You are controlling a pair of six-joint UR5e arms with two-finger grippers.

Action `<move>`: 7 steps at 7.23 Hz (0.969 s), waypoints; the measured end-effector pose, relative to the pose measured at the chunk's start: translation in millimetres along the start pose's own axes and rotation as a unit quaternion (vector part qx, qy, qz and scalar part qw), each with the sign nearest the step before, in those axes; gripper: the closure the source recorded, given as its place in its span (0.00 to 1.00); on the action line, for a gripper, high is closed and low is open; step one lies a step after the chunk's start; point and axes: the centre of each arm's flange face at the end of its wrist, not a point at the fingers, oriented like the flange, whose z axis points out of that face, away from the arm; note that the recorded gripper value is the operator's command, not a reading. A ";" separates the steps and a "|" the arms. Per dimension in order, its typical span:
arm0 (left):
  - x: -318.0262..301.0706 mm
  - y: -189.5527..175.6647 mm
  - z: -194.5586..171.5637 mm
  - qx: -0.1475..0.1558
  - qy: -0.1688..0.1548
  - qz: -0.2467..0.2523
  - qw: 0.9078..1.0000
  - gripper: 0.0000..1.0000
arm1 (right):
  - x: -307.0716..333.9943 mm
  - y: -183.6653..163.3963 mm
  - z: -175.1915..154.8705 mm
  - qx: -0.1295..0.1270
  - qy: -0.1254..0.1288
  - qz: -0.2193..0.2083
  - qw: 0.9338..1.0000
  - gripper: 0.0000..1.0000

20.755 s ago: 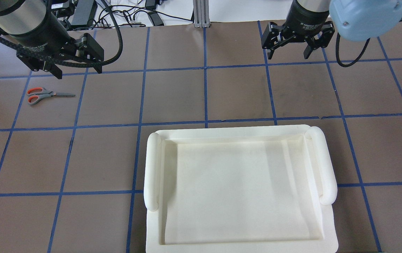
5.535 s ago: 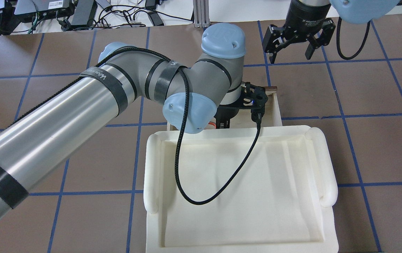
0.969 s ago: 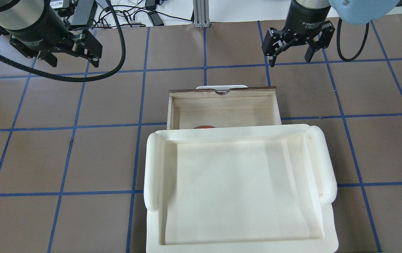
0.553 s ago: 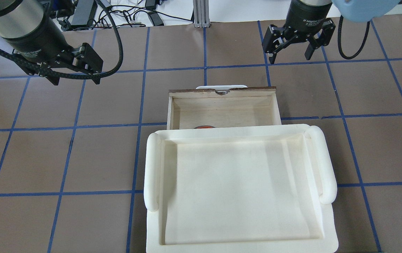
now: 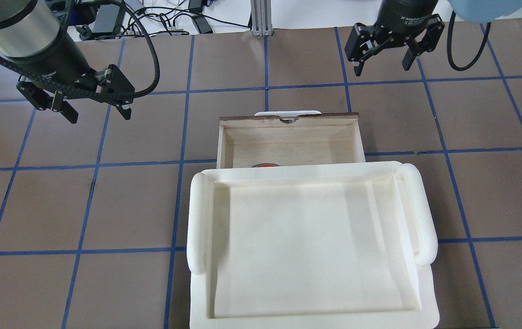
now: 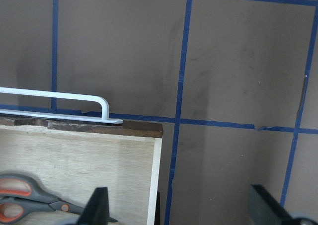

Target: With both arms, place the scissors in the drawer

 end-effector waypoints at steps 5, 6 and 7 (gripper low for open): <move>0.0 1.7 2.5 -0.001 -0.005 0.004 1.000 0.00 | -1.1 3.0 -3.0 0.002 -0.002 0.002 1.000 0.00; 0.2 1.7 2.8 -0.001 -0.005 0.004 1.000 0.00 | -0.9 3.0 -3.0 0.003 -0.001 0.002 1.000 0.00; 0.5 1.6 3.0 -0.001 -0.004 0.004 1.000 0.00 | -0.9 2.9 -3.1 0.003 -0.001 0.002 1.000 0.00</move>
